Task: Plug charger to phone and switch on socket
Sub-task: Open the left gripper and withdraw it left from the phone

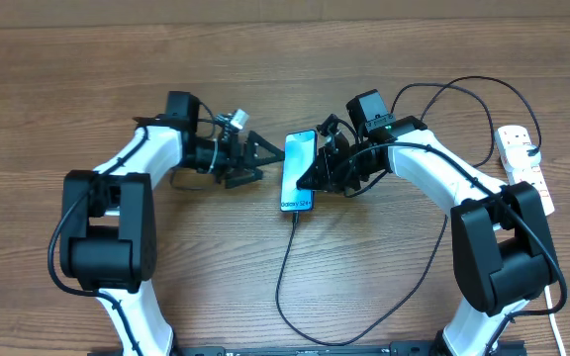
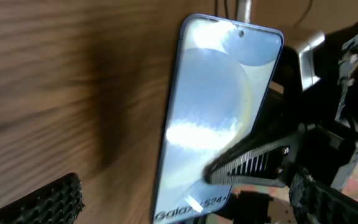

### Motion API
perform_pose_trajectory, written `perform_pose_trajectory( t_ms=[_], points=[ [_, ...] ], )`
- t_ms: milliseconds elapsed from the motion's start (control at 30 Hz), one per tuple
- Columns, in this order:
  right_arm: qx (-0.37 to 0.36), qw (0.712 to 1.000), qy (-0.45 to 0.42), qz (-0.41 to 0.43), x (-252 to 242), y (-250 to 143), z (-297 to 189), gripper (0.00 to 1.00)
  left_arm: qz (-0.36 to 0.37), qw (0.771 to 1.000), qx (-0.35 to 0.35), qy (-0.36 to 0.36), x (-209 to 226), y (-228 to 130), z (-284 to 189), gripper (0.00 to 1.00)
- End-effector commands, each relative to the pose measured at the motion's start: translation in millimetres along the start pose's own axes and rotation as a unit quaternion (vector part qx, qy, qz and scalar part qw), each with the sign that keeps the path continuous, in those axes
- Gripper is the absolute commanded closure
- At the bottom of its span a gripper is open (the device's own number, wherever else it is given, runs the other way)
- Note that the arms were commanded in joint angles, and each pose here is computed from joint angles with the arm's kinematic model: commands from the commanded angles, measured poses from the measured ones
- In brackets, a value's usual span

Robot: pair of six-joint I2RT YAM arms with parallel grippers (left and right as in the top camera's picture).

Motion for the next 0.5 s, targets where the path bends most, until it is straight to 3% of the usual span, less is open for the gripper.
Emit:
perform_pose_trajectory(
  t_ms=[0,467],
  points=[
    [-0.024,0.999,-0.026,0.0,-3.4,5.0,-4.4,0.96,-0.025,0.998,-0.023,0.046,13.5,5.8,-20.0,0.0],
    [-0.024,0.998,-0.053,0.011,-17.1,8.3,2.6,0.96,-0.096,0.985,-0.125,0.071,59.6,14.4,-103.0,0.0]
  ],
)
Point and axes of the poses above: each gripper's point midway between its finger pads, its own z axis out along the fingers, its own x axis along the line the jaws close on, y = z × x, the point moved 4 cm from there along -z, back along the fingers, and after that the axes turned 11 degrees about z, right-handed, at the moved point
